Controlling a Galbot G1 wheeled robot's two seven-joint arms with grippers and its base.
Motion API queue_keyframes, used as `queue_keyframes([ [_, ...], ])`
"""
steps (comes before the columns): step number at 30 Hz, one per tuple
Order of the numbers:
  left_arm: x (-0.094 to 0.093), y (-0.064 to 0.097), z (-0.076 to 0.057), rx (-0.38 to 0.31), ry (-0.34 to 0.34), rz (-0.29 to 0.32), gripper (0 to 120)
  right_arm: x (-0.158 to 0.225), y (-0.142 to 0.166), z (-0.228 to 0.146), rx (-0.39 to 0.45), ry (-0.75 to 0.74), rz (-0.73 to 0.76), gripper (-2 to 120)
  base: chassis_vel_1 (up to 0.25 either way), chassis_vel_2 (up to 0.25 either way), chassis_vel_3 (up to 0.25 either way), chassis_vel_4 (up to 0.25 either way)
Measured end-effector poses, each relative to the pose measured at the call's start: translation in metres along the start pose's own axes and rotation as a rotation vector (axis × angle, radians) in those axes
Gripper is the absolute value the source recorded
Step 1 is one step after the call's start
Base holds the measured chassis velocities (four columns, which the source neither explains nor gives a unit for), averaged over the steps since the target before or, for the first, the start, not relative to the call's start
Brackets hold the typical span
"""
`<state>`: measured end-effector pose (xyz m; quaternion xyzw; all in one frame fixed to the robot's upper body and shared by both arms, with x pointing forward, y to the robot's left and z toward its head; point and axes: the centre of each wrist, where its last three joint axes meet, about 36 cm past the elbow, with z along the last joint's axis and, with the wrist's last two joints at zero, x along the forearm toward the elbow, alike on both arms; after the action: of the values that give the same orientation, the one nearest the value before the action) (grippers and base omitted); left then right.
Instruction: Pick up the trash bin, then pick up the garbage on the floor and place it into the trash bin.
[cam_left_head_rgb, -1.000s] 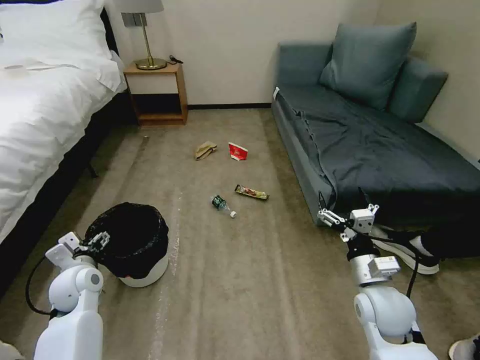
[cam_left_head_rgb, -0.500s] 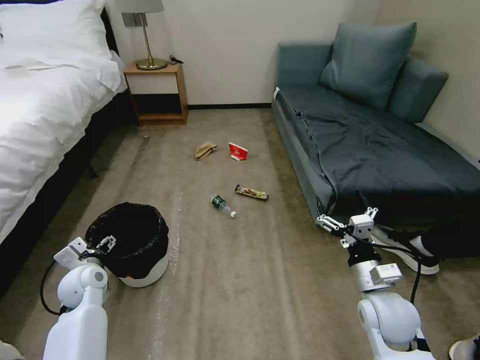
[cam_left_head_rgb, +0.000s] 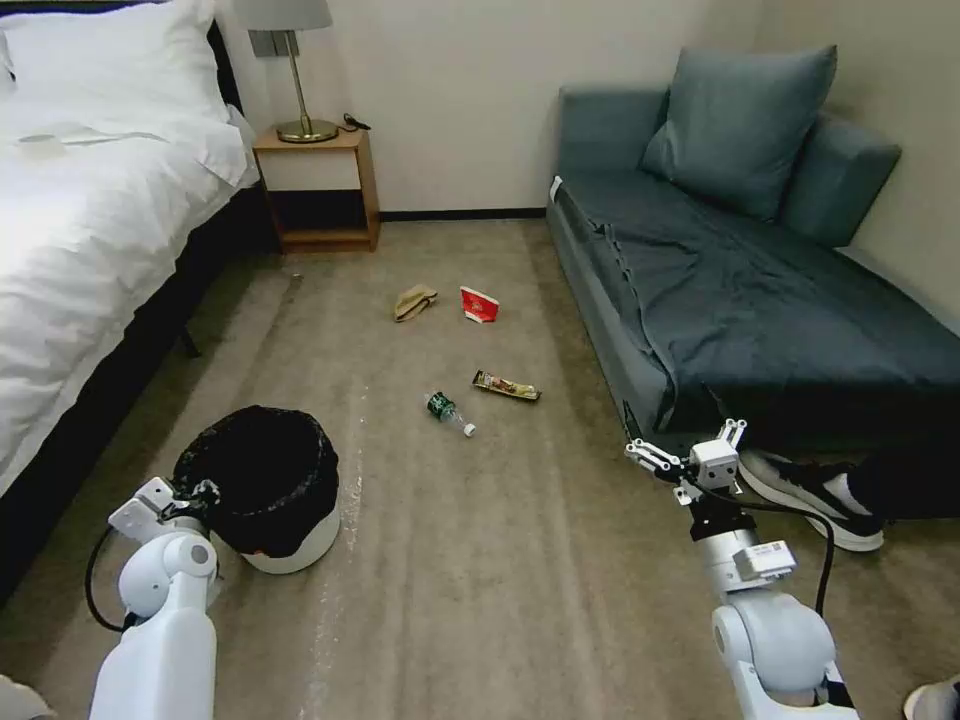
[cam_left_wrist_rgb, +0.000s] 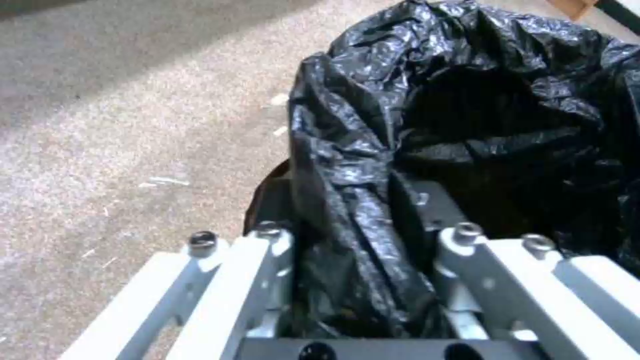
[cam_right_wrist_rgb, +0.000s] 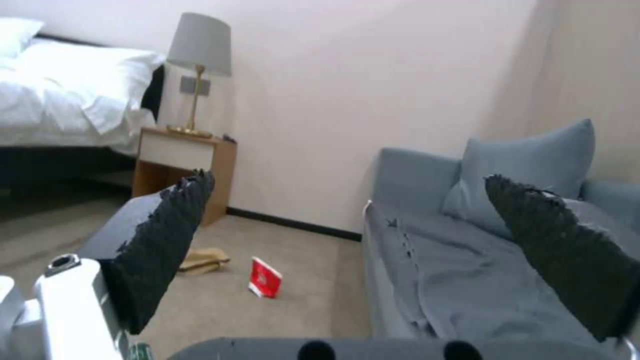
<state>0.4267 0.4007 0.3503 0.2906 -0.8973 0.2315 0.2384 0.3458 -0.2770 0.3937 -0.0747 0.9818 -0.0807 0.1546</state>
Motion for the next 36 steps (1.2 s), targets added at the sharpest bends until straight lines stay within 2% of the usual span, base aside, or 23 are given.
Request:
queue_keyframes([
  [1, 0.0, 0.0, 0.0, 0.0, 0.0, 0.0, 24, 0.0, 0.0, 0.0, 0.0, 0.0, 0.0, 100, 0.0, 0.0, 0.0, 0.0],
  [3, 0.001, 0.002, 0.002, -0.013, -0.001, -0.002, 11, -0.004, 0.001, 0.004, -0.014, -0.003, 0.031, 100, 0.0, 0.0, 0.0, 0.0],
  [5, 0.001, 0.003, 0.002, -0.015, 0.0, -0.001, 10, -0.005, 0.003, 0.005, -0.021, -0.003, 0.042, 100, 0.0, 0.0, 0.0, 0.0],
  [6, 0.002, 0.004, 0.004, -0.02, 0.001, 0.001, 4, -0.006, 0.007, 0.007, -0.048, -0.003, 0.058, 100, 0.0, 0.0, 0.0, 0.0],
  [8, 0.003, 0.006, 0.005, -0.026, 0.001, 0.003, 4, -0.008, 0.014, 0.01, -0.088, -0.012, 0.082, 100, 0.0, 0.0, 0.0, 0.0],
  [15, 0.016, 0.009, 0.005, -0.051, -0.007, 0.016, 4, -0.014, 0.024, 0.014, -0.094, -0.045, 0.116, 100, 0.0, 0.0, 0.0, 0.0],
  [18, 0.043, 0.001, -0.008, -0.098, -0.049, 0.051, 4, -0.015, 0.025, 0.012, -0.064, -0.07, 0.096, 100, 0.0, 0.0, 0.0, 0.0],
  [19, 0.043, 0.001, -0.008, -0.098, -0.049, 0.051, 4, -0.015, 0.025, 0.012, -0.064, -0.07, 0.096, 100, 0.0, 0.0, 0.0, 0.0],
  [21, 0.067, -0.006, -0.027, -0.123, -0.124, 0.074, 4, -0.014, 0.027, 0.012, -0.051, -0.082, 0.089, 100, 0.0, 0.0, 0.0, 0.0],
  [22, 0.067, -0.006, -0.027, -0.123, -0.124, 0.074, 4, -0.014, 0.027, 0.012, -0.051, -0.082, 0.089, 100, 0.0, 0.0, 0.0, 0.0],
  [24, 0.091, -0.014, -0.041, -0.146, -0.188, 0.098, 4, -0.013, 0.031, 0.012, -0.052, -0.095, 0.083, 100, 0.0, 0.0, 0.0, 0.0],
  [25, 0.091, -0.014, -0.041, -0.146, -0.188, 0.098, 4, -0.013, 0.031, 0.012, -0.052, -0.095, 0.083, 100, 0.0, 0.0, 0.0, 0.0],
  [27, 0.115, -0.02, -0.052, -0.175, -0.226, 0.105, 4, -0.013, 0.033, 0.011, -0.05, -0.104, 0.079, 100, 0.0, 0.0, 0.0, 0.0],
  [28, 0.124, -0.022, -0.055, -0.187, -0.236, 0.106, 4, -0.012, 0.033, 0.011, -0.051, -0.107, 0.078, 100, 0.0, 0.0, 0.0, 0.0],
  [29, 0.124, -0.022, -0.055, -0.187, -0.236, 0.106, 4, -0.012, 0.033, 0.011, -0.051, -0.107, 0.078, 100, 0.0, 0.0, 0.0, 0.0],
  [32, 0.148, -0.024, -0.063, -0.22, -0.277, 0.125, 4, -0.012, 0.035, 0.009, -0.057, -0.112, 0.075, 100, 0.0, 0.0, 0.0, 0.0],
  [36, 0.163, -0.024, -0.067, -0.238, -0.3, 0.155, 4, -0.012, 0.036, 0.009, -0.063, -0.114, 0.076, 100, 0.0, 0.0, 0.0, 0.0],
])
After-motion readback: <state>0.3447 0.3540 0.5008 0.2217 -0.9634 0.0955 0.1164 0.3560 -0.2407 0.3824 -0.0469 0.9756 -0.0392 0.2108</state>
